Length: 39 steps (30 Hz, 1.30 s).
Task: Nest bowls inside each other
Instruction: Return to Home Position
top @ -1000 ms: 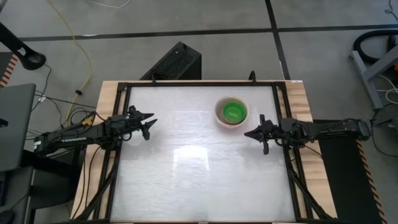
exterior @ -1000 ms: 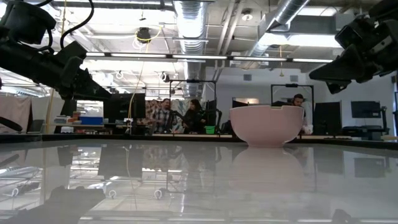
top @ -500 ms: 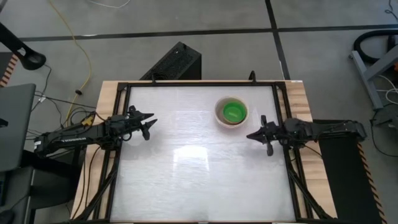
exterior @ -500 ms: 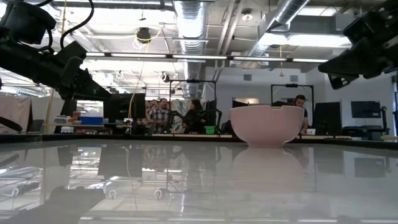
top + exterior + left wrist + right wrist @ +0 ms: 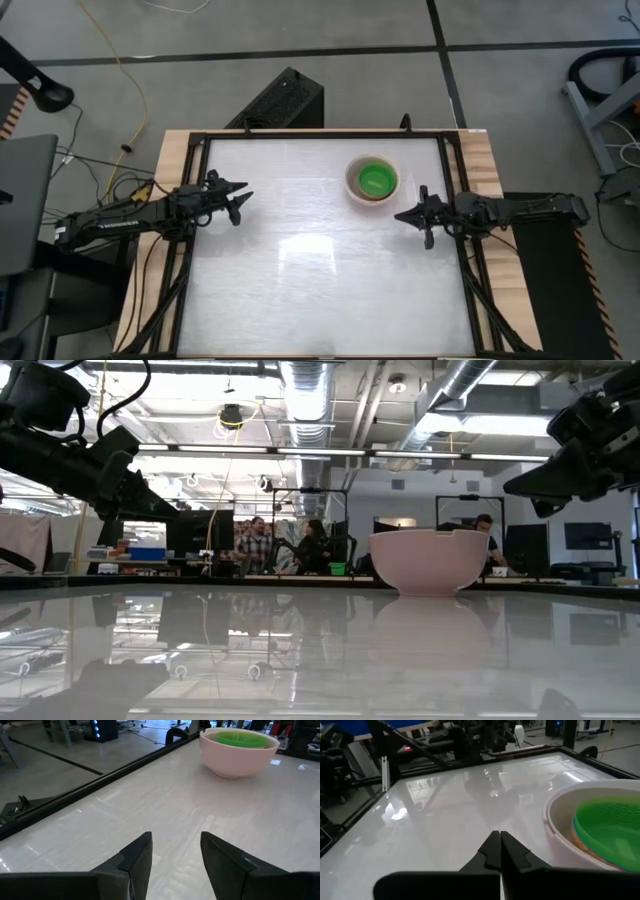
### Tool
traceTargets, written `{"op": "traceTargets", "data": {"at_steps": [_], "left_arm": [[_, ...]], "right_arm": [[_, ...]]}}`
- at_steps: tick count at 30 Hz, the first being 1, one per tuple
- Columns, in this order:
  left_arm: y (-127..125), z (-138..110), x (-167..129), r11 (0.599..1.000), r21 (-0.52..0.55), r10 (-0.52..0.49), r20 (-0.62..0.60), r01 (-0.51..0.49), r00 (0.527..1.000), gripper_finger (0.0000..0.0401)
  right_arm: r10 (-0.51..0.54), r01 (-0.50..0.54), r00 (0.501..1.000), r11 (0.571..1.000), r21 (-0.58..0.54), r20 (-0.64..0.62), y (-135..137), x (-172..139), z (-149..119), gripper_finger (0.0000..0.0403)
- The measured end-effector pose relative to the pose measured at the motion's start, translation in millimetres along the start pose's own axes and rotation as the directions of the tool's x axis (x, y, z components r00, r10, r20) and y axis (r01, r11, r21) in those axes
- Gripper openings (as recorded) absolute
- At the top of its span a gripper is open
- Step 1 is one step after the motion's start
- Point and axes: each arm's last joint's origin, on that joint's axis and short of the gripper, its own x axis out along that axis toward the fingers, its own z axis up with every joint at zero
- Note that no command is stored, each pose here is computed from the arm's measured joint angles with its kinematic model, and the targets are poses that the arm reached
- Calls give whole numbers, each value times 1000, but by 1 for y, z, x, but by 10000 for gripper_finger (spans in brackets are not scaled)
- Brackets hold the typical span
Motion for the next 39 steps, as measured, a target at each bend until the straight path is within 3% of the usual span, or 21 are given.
{"op": "traceTargets", "data": {"at_steps": [39], "left_arm": [[0,0,0,1000,1,0,-1,0,1000,158]], "right_arm": [[-3,3,1000,1000,0,-14,0,0,-1,12]]}}
